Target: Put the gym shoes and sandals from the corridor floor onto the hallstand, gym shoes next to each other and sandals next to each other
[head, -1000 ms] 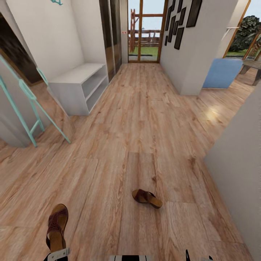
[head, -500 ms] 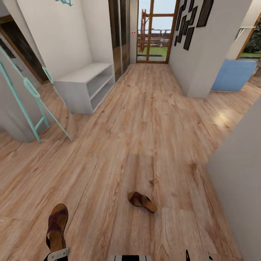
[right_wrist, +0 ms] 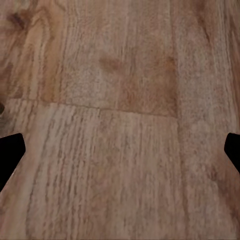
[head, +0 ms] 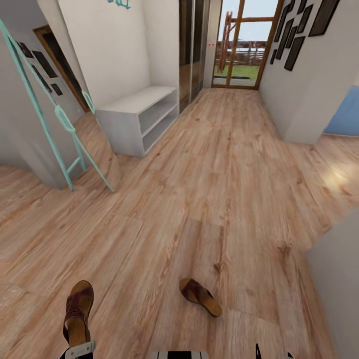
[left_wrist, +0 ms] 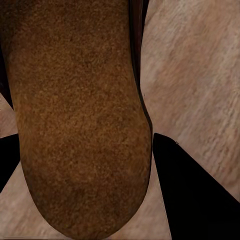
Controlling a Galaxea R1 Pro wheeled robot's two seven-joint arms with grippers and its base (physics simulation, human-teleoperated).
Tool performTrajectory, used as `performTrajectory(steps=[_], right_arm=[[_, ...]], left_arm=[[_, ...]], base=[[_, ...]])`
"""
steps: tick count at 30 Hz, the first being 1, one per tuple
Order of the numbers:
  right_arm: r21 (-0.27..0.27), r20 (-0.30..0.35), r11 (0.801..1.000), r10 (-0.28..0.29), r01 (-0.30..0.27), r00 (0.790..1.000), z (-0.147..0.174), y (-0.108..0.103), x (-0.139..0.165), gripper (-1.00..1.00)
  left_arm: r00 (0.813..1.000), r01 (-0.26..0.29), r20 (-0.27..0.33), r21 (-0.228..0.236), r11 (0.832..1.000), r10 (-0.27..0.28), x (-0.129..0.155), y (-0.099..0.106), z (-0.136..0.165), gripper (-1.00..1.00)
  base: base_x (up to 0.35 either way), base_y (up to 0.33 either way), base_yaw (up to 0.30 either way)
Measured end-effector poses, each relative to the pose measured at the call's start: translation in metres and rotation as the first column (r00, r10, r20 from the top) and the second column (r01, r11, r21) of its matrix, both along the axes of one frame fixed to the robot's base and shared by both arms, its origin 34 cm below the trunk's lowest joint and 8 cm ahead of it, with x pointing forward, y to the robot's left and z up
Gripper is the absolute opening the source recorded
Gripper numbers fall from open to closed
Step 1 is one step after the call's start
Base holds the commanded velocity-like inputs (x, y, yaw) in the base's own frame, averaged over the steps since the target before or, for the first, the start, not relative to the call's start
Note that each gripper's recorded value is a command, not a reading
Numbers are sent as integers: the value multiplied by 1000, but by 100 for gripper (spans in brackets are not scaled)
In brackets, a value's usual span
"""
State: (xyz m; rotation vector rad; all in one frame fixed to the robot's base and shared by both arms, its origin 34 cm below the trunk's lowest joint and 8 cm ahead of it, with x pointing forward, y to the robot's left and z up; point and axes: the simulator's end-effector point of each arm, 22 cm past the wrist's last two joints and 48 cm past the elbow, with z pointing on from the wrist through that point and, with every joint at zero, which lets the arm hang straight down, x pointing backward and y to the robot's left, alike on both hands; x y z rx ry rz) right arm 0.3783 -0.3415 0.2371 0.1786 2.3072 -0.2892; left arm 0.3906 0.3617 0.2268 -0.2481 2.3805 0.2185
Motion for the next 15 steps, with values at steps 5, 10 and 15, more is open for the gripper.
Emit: performTrajectory(steps=[5,10,15], right_arm=[[0,-1,1000,0,0,1000,0,0,0,100],[0,1,1000,1,-1,1000,0,0,0,100],[0,6,1000,1,-1,1000,2,0,2,100]], left_arm=[[1000,0,0,1,1000,0,0,1,0,-100],[1000,0,1,2,1000,0,1,1,1,-100],[1000,-2,8,2,1000,2,2,2,2,-100]], base=[[44,-31,278],[5,-4,275],[78,-47,229]])
